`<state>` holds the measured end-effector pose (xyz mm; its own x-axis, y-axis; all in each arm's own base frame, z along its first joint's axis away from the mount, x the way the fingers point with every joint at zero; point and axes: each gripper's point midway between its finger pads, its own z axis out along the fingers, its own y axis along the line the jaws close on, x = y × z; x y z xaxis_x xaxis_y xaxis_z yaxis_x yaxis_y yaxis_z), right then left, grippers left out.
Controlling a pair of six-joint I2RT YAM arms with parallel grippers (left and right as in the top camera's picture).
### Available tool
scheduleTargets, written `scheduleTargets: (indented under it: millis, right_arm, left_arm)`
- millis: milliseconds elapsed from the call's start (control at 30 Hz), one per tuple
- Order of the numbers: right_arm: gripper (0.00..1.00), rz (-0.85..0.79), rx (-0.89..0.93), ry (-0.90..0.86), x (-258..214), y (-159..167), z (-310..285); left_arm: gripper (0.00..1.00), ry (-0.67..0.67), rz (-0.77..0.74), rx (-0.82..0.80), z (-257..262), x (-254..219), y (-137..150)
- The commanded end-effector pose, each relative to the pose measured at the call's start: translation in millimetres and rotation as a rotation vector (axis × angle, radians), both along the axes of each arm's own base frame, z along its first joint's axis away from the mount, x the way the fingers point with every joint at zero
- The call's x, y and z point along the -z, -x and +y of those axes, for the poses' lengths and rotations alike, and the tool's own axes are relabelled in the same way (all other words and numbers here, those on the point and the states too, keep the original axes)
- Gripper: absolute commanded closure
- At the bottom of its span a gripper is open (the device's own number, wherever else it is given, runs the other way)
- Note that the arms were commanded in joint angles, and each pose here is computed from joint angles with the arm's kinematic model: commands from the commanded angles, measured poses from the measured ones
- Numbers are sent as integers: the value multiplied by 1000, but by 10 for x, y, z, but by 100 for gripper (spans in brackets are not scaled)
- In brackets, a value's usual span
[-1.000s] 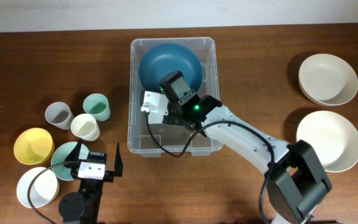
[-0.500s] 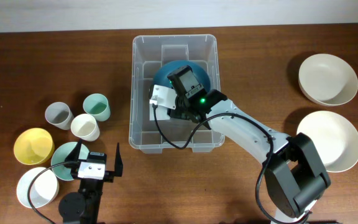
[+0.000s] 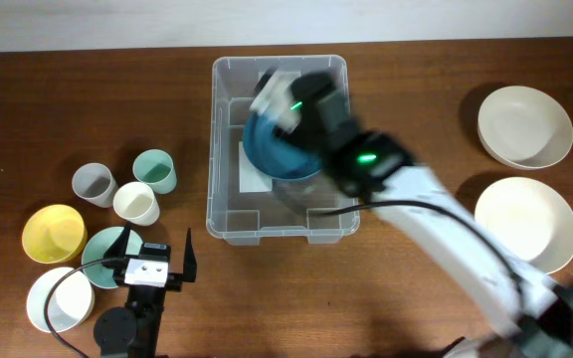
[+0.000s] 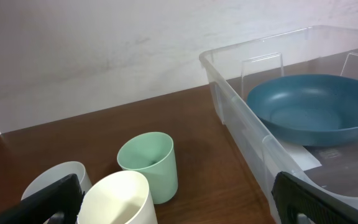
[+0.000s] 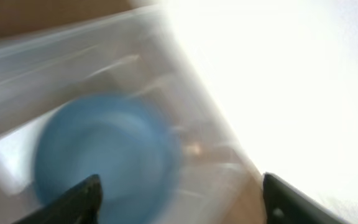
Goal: Pack container
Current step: 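Release the plate and move the right gripper to the cream bowl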
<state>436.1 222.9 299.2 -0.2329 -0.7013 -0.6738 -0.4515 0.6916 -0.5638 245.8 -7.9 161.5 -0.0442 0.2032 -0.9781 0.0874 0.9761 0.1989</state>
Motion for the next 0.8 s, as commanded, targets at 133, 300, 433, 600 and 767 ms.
scheduleTargets:
  millis: [133,300,433,600,767]
  right_arm:
    - [17,33,604,-132,-90,-288,-2138]
    - [17,236,767,-175,651,-355,-3084]
    - [17,374,835,-218,1263,-367,-3580]
    - [17,506,849,-169,1846,-335,-3790]
    - [17,592,821,-155,2233,-340,-3751]
  left_arm:
    - [1,-11,-1,17,-31,5,5]
    - [1,-11,-1,17,-30,5,5]
    - [0,-11,-1,17,-30,5,5]
    - [1,-11,-1,17,-31,5,5]
    - [1,-11,-1,17,-31,5,5]
